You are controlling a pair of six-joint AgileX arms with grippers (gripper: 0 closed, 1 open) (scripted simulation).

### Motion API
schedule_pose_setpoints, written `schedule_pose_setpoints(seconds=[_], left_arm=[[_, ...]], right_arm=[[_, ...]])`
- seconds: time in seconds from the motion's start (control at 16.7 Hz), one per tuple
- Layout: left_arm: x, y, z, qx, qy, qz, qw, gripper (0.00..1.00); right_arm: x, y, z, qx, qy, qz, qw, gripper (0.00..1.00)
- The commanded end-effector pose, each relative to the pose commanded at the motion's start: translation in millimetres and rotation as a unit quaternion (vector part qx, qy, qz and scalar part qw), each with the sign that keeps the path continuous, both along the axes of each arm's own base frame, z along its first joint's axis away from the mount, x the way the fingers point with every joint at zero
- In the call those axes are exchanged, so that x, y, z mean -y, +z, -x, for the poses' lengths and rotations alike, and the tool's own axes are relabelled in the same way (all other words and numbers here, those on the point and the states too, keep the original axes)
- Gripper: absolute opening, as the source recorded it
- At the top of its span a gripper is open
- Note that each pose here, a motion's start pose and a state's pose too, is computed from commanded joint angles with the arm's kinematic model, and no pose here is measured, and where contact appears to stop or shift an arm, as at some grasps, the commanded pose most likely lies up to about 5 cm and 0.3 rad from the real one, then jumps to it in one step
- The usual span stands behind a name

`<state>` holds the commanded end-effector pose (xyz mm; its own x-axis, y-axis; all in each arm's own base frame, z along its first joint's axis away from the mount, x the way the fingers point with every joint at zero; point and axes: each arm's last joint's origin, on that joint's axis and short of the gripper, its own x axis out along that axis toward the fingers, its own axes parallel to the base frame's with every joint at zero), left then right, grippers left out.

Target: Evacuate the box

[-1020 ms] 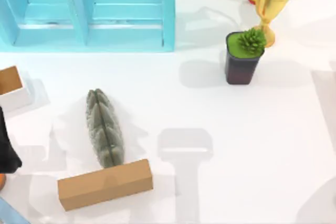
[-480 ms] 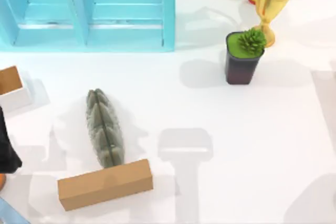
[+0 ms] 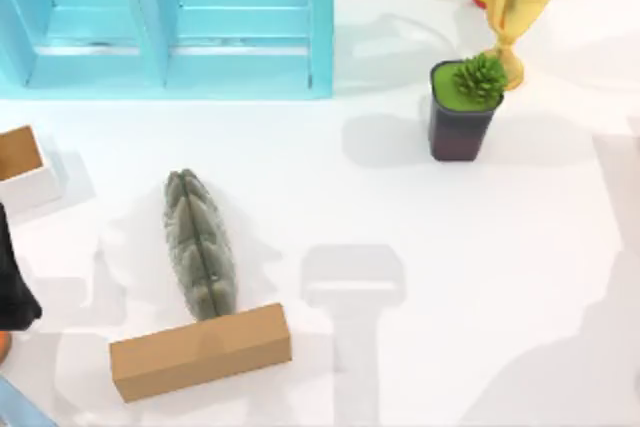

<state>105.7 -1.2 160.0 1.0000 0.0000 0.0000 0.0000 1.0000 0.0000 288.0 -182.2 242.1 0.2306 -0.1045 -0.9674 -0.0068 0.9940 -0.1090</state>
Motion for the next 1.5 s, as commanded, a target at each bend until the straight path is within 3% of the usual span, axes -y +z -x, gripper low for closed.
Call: schedule_pose_setpoints(seconds=[0.42,0.96,1.26,1.5], left_arm=[[0.0,0.0,0.0,0.000,0.000,0.000,1.000,1.00],[0.0,0.0,0.0,0.000,0.000,0.000,1.000,1.00],[0.0,0.0,0.0,0.000,0.000,0.000,1.000,1.00],[0.0,0.0,0.0,0.000,0.000,0.000,1.000,1.00]], right_arm=[[-25.2,20.1,29.9,-0.111,-0.015,-0.049,0.992,0.00],[-39.2,11.4,14.5,-0.110,-0.016,-0.049,0.993,0.00],[-125.0,-7.4,-32.1,-0.077,0.014,-0.038,0.996,0.00],[-218.4,-25.3,-37.5,-0.059,0.040,-0.049,0.996,0.00]])
